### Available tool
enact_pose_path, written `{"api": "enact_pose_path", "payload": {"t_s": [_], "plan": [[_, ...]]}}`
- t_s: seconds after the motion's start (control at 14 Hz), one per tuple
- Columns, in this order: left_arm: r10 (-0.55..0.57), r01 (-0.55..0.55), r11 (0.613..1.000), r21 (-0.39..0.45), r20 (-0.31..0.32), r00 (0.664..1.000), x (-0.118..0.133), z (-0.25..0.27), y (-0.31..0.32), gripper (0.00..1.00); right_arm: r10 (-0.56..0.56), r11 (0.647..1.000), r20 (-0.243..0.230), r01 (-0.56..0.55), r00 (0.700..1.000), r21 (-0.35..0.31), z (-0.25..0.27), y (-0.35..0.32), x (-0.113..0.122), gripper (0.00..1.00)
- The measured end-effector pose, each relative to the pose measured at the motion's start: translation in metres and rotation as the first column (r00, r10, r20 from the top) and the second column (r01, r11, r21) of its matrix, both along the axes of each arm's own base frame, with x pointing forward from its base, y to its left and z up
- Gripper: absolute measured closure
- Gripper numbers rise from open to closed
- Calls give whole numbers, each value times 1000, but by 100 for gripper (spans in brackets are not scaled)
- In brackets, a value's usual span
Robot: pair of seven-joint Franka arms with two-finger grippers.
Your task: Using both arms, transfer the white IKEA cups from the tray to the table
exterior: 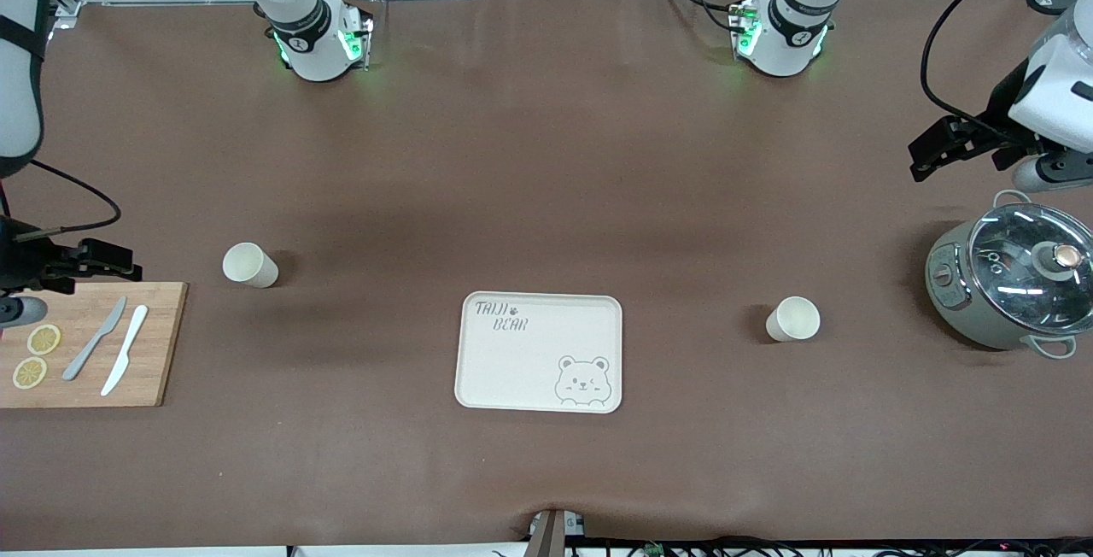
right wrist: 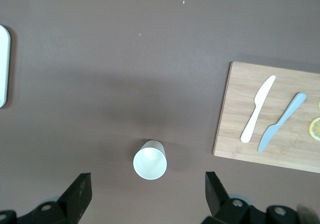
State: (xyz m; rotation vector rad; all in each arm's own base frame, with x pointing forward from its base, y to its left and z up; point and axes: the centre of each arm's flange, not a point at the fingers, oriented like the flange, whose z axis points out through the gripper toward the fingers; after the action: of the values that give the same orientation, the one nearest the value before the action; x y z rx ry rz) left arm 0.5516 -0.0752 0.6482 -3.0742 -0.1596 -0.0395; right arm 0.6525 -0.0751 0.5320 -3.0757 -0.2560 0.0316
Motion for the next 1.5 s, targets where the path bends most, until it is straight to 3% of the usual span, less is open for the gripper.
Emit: {"api": "enact_pose_path", "payload": {"t_s": [0.5,0.93,1.07,1.29,1.5], "plan": [[25,-25,1000,-18,7,1000,-26,3,15,0,11,1000,10,-11,1000,-8,114,5,-72,0],[-4,4,1000,-17,-1,1000,-25,-2,17,0,10,1000,30,-10,999,-2,144,6,-129,0],[-28,28,999,-16,-8,1000,-24,-6,20,0,-6,1000,21,6,1000,0,140,8,-136,0],[-36,36,999,-16,-9,999,-23,-6,22,0,-133,991,-13,133,991,-5,130,32,-134,0],[-32,32,999,-16,-8,999,-23,-6,24,0,-156,988,-25,156,987,-15,124,41,-133,0]]}}
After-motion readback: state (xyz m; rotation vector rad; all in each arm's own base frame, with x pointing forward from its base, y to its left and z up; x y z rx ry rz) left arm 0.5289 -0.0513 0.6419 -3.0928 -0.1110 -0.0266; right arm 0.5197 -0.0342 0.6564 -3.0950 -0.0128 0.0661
